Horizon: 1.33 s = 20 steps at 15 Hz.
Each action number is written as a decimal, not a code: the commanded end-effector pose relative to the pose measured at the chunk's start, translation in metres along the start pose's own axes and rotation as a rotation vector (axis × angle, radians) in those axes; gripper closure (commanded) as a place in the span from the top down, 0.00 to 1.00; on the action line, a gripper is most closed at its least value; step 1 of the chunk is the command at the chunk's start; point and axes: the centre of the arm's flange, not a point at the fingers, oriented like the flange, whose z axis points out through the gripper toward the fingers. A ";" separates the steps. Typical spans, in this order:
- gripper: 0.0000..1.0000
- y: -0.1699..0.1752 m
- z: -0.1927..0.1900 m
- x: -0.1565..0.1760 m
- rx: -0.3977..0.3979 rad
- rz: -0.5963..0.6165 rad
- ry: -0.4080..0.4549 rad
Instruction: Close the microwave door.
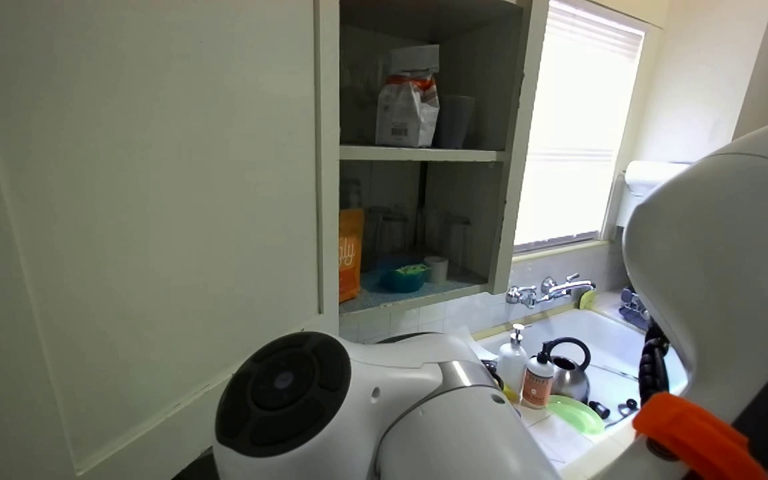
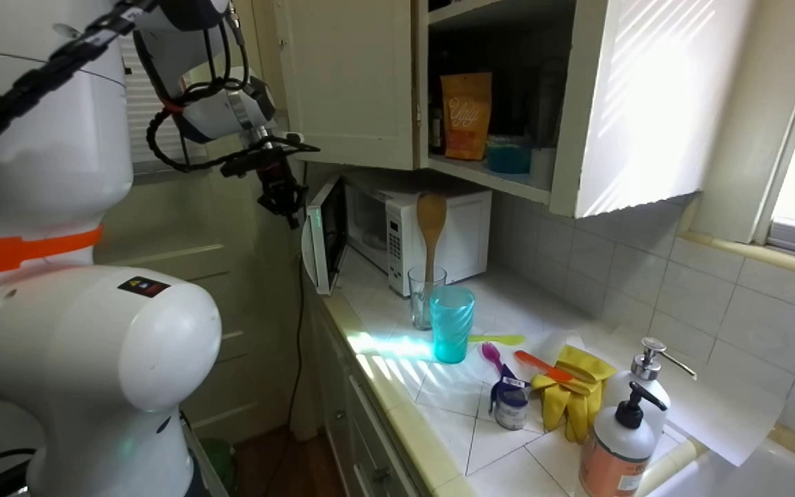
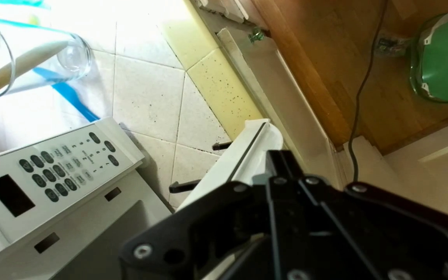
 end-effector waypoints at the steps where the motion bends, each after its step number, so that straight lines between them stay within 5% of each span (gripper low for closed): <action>1: 0.00 0.006 0.001 0.002 0.007 0.052 0.016; 9: 0.00 0.038 0.018 0.009 -0.068 0.370 0.014; 13: 0.00 0.051 0.024 0.014 -0.191 0.439 0.105; 20: 0.00 0.071 0.046 0.022 -0.272 0.490 0.322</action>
